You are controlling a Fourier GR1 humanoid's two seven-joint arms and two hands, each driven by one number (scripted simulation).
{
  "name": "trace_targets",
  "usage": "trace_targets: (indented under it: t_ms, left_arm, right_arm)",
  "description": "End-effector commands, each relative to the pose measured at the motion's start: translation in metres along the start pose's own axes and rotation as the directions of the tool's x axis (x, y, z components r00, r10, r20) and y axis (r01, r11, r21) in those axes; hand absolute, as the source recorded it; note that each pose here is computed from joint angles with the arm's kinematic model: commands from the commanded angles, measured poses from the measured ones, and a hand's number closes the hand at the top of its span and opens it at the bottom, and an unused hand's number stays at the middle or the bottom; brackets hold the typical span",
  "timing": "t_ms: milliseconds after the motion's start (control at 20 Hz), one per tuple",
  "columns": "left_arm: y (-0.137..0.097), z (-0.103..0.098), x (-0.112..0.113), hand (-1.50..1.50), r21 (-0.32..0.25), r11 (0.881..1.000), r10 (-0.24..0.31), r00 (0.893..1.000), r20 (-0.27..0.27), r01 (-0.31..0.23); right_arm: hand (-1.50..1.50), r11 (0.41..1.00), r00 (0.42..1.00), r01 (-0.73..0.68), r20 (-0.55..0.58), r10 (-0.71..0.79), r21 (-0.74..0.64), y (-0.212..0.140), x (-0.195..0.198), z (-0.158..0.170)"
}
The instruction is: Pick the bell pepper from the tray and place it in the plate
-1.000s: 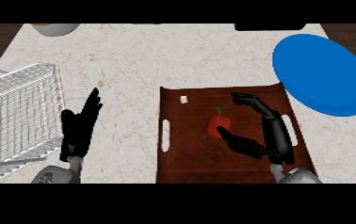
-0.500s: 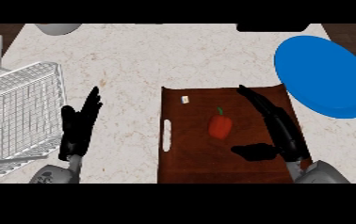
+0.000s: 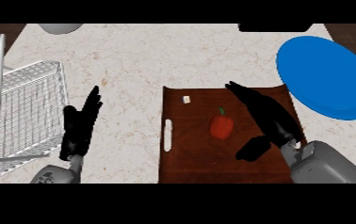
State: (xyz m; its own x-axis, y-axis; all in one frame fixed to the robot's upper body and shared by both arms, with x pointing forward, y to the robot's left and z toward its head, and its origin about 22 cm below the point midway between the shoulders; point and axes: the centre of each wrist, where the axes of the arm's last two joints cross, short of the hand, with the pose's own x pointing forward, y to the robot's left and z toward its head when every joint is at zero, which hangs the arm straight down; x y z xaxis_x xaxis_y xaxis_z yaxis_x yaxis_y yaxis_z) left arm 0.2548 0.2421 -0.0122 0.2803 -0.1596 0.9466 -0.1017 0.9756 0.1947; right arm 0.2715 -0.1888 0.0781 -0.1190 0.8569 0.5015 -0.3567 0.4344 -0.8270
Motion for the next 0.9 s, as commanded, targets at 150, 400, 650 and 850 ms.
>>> trace_targets:
  t_ms: [150,400,650,850]
  left_arm:
    - [-0.009,-0.001,-0.001,0.0,0.028,1.0,-0.005,1.0,-0.001,0.005]
    - [0.016,0.016,-0.01,0.0,0.008,1.0,-0.005,1.0,-0.002,0.005]
    - [-0.007,0.009,-0.012,0.0,0.003,1.0,-0.004,1.0,-0.007,0.004]
    - [0.013,0.004,0.0,0.0,0.001,1.0,0.009,1.0,-0.006,-0.009]
  right_arm:
    - [-1.5,0.987,0.994,-0.056,-0.087,0.07,0.15,-0.003,0.045,-0.014]
    - [-1.5,0.987,0.993,-0.027,-0.11,0.045,0.158,0.002,0.024,-0.017]
    - [-1.5,0.978,0.992,-0.045,-0.109,0.068,0.206,0.021,0.02,-0.039]
    - [-1.5,0.977,0.992,-0.051,-0.103,0.074,0.209,0.006,0.018,-0.04]
